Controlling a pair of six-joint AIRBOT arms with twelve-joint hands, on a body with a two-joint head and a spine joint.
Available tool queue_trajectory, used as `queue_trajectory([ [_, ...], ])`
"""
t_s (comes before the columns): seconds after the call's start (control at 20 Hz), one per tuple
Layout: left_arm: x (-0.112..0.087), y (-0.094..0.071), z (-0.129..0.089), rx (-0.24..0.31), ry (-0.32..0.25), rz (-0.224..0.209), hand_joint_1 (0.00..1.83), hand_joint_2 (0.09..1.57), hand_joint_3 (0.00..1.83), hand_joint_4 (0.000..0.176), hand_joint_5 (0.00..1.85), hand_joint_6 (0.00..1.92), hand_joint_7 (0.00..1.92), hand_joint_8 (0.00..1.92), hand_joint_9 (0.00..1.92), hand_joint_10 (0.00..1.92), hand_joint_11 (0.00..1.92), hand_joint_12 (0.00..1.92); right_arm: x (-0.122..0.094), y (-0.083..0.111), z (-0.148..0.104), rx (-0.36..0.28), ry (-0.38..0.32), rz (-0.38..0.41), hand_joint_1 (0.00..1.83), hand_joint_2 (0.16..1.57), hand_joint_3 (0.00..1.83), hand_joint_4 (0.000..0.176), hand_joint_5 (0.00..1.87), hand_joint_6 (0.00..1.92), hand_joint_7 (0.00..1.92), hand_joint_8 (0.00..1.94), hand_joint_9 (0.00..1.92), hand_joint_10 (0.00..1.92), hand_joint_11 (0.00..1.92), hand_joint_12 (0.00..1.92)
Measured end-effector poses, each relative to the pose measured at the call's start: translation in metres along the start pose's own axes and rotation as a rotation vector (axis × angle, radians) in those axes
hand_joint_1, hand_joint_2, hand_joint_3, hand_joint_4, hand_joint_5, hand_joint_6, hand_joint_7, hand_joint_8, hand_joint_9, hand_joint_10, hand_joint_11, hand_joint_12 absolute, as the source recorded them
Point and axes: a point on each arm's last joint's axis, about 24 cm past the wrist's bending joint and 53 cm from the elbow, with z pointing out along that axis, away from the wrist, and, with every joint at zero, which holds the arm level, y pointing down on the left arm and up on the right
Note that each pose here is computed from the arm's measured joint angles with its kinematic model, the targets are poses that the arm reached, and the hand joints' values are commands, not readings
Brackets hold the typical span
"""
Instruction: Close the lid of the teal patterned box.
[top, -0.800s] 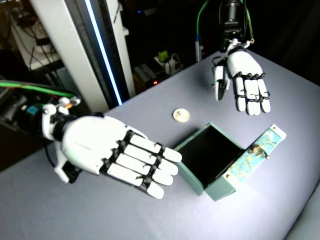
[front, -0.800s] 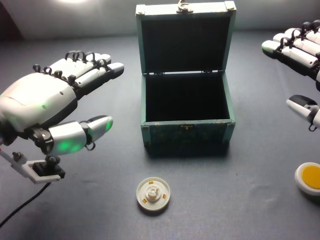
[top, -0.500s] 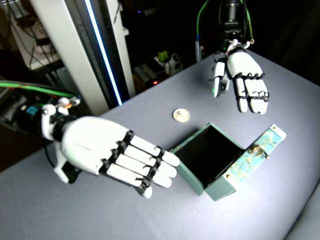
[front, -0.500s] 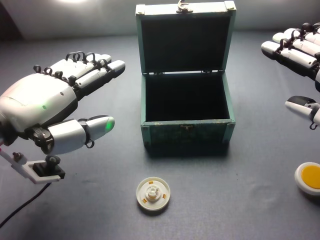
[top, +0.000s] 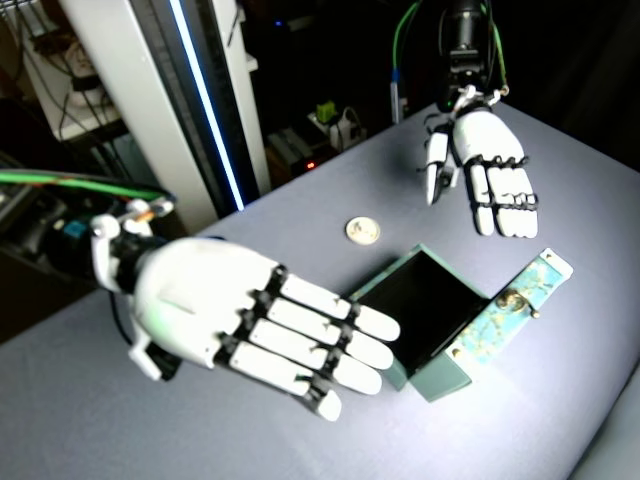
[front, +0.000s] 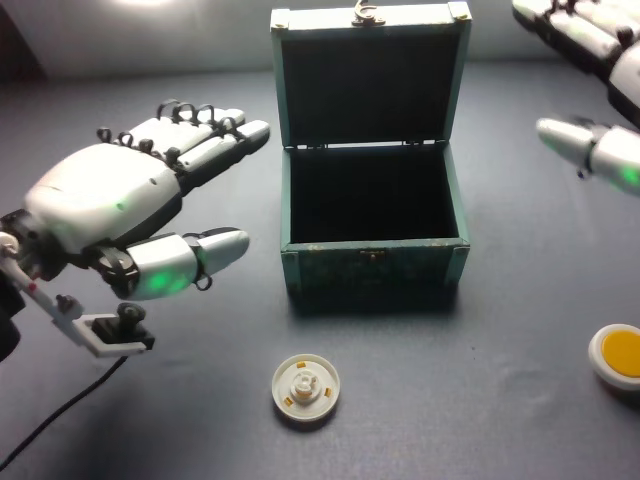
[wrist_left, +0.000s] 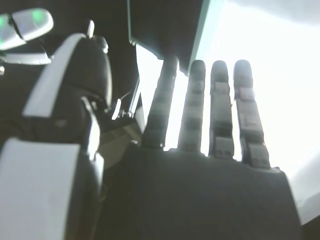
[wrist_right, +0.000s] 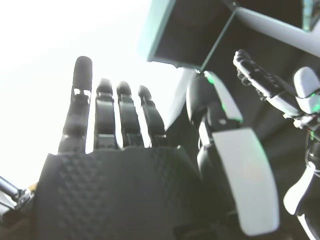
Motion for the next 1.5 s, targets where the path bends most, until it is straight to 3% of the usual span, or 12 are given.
queue_trajectory([
  [0.2, 0.008, -0.004, 0.011, 0.019, 0.022, 0.010, 0.14, 1.37, 0.00, 0.032, 0.04, 0.01, 0.00, 0.00, 0.00, 0.00, 0.00, 0.06, -0.004, 0.006, 0.034, -0.006, -0.018, 0.038, 0.21, 1.44, 0.00, 0.000, 0.00, 0.00, 0.00, 0.00, 0.02, 0.07, 0.00, 1.35],
  [0.35, 0.013, -0.002, 0.018, 0.013, 0.040, 0.003, 0.08, 1.39, 0.01, 0.046, 0.05, 0.01, 0.00, 0.00, 0.00, 0.00, 0.00, 0.00, -0.008, 0.006, 0.056, 0.002, -0.017, 0.049, 0.18, 1.42, 0.00, 0.000, 0.00, 0.00, 0.00, 0.00, 0.00, 0.02, 0.00, 1.47],
  [0.4, 0.016, -0.003, 0.022, 0.015, 0.045, 0.001, 0.08, 1.38, 0.00, 0.046, 0.05, 0.01, 0.00, 0.00, 0.00, 0.00, 0.00, 0.00, -0.006, 0.005, 0.065, 0.008, -0.008, 0.053, 0.18, 1.42, 0.00, 0.000, 0.00, 0.00, 0.00, 0.00, 0.00, 0.00, 0.00, 1.43],
  [0.5, 0.022, -0.007, 0.026, 0.032, 0.055, 0.000, 0.08, 1.37, 0.00, 0.049, 0.07, 0.01, 0.00, 0.00, 0.00, 0.00, 0.00, 0.00, 0.004, 0.000, 0.078, 0.031, 0.025, 0.069, 0.12, 1.41, 0.00, 0.000, 0.00, 0.00, 0.00, 0.00, 0.00, 0.00, 0.00, 0.81],
  [0.6, 0.025, -0.008, 0.029, 0.035, 0.062, -0.004, 0.11, 1.38, 0.00, 0.041, 0.08, 0.02, 0.00, 0.00, 0.00, 0.00, 0.00, 0.00, 0.017, -0.007, 0.087, 0.061, 0.062, 0.089, 0.10, 1.38, 0.00, 0.000, 0.00, 0.00, 0.00, 0.00, 0.01, 0.00, 0.00, 0.63],
  [0.85, 0.022, -0.006, 0.030, 0.032, 0.054, -0.001, 0.17, 1.40, 0.01, 0.065, 0.10, 0.02, 0.00, 0.00, 0.00, 0.00, 0.00, 0.00, 0.029, -0.007, 0.098, 0.075, 0.102, 0.103, 0.06, 1.28, 0.00, 0.000, 0.06, 0.02, 0.18, 0.03, 0.26, 0.13, 0.00, 1.59],
  [0.9, 0.022, -0.006, 0.031, 0.031, 0.054, -0.005, 0.17, 1.40, 0.01, 0.063, 0.10, 0.02, 0.01, 0.00, 0.00, 0.00, 0.00, 0.00, 0.030, -0.007, 0.098, 0.076, 0.106, 0.105, 0.10, 1.28, 0.00, 0.000, 0.15, 0.02, 0.34, 0.05, 0.30, 0.39, 0.02, 1.71],
  [0.95, 0.023, -0.007, 0.031, 0.032, 0.055, -0.005, 0.18, 1.41, 0.01, 0.046, 0.10, 0.02, 0.02, 0.01, 0.00, 0.00, 0.01, 0.00, 0.032, -0.007, 0.098, 0.076, 0.110, 0.105, 0.12, 1.30, 0.01, 0.000, 0.28, 0.36, 0.42, 0.51, 0.27, 1.08, 0.13, 1.88],
  [1.1, 0.023, -0.008, 0.032, 0.035, 0.055, -0.003, 0.16, 1.41, 0.01, 0.051, 0.09, 0.01, 0.03, 0.01, 0.00, 0.00, 0.01, 0.00, 0.024, -0.002, 0.100, 0.064, 0.083, 0.110, 0.08, 1.32, 0.00, 0.000, 0.51, 0.63, 0.73, 0.76, 0.64, 1.16, 0.38, 1.69],
  [1.2, 0.022, -0.008, 0.032, 0.034, 0.052, -0.006, 0.14, 1.42, 0.01, 0.052, 0.08, 0.01, 0.03, 0.00, 0.00, 0.00, 0.00, 0.00, 0.024, 0.002, 0.099, 0.054, 0.076, 0.115, 0.10, 1.33, 0.00, 0.000, 0.53, 0.66, 0.68, 1.08, 0.62, 1.37, 0.50, 1.71],
  [1.35, 0.021, -0.007, 0.032, 0.032, 0.050, -0.010, 0.10, 1.41, 0.00, 0.039, 0.09, 0.01, 0.03, 0.00, 0.00, 0.00, 0.00, 0.00, 0.026, 0.013, 0.094, 0.029, 0.086, 0.109, 0.11, 1.36, 0.00, 0.000, 0.55, 0.56, 0.61, 1.14, 0.60, 1.43, 0.47, 1.81],
  [1.5, 0.021, -0.002, 0.029, 0.015, 0.044, -0.024, 0.13, 1.38, 0.00, 0.059, 0.09, 0.01, 0.01, 0.00, 0.00, 0.00, 0.00, 0.00, 0.026, 0.023, 0.088, 0.004, 0.099, 0.091, 0.06, 1.35, 0.00, 0.000, 0.41, 0.85, 0.63, 1.25, 0.62, 1.51, 0.46, 1.89],
])
